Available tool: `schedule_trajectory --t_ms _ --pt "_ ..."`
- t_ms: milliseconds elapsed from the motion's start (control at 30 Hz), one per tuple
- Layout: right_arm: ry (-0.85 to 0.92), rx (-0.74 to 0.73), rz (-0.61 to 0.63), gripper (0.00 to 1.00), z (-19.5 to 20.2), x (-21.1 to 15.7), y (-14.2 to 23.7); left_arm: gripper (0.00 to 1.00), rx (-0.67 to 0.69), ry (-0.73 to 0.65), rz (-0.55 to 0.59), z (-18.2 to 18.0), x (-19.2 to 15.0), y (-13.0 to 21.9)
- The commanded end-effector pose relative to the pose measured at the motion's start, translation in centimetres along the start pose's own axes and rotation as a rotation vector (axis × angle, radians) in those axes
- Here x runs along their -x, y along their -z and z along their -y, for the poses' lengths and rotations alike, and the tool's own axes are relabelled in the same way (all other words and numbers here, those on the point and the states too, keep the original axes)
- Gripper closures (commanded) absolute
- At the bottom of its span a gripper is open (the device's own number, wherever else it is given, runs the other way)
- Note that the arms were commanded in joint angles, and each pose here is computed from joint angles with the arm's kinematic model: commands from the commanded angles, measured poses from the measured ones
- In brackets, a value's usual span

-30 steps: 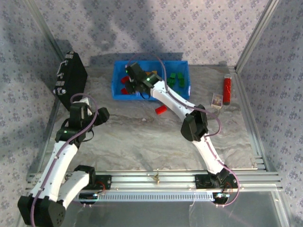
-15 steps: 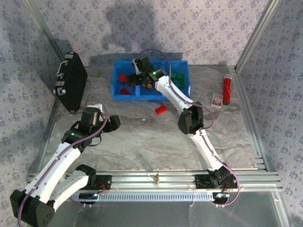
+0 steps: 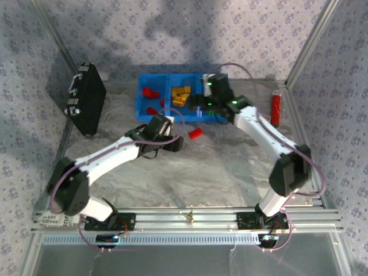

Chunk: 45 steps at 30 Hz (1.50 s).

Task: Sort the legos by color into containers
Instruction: Pick up the lego from the center of the table.

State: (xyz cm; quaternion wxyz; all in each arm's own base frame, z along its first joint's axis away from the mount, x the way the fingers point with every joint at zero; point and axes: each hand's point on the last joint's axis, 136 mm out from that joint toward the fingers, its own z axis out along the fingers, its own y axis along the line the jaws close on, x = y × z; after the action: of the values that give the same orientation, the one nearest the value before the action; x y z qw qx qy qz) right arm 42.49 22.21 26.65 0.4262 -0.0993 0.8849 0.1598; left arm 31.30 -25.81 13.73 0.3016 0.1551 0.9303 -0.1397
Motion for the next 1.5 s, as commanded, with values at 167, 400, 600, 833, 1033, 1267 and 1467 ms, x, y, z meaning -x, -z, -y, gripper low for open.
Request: schedule_trajectory --t_ms 167,400,600,833,1033,1267,1467 --pt "-0.106 -0.078 -0.02 0.03 6.5 -6.4 4.0 0.11 -0.099 -0.215 -0.092 5.1 3.6 -7.5" --pt "-0.161 -0.061 -0.011 0.02 8.3 -9.3 6.2 0.11 -0.071 -0.279 -0.153 5.5 3.8 -11.6" --pt "-0.168 -0.051 -0.037 0.03 8.6 -10.7 6.1 0.12 -0.022 -0.311 -0.195 5.2 3.7 -14.5" --pt "-0.187 -0.057 -0.032 0.03 9.0 -11.5 6.4 0.2 0.029 -0.337 -0.255 4.5 3.1 -16.5" --pt "-0.198 -0.069 -0.03 0.03 9.6 -12.1 6.9 0.53 0.069 -0.344 -0.28 3.6 1.8 -16.6" --pt "-0.223 -0.063 -0.012 0.04 9.6 -12.0 7.4 0.75 0.094 -0.273 -0.106 2.3 4.6 -10.2" --pt "-0.237 -0.048 -0.008 0.05 9.4 -12.2 7.3 0.74 0.111 -0.105 0.107 -2.6 10.0 -1.8"
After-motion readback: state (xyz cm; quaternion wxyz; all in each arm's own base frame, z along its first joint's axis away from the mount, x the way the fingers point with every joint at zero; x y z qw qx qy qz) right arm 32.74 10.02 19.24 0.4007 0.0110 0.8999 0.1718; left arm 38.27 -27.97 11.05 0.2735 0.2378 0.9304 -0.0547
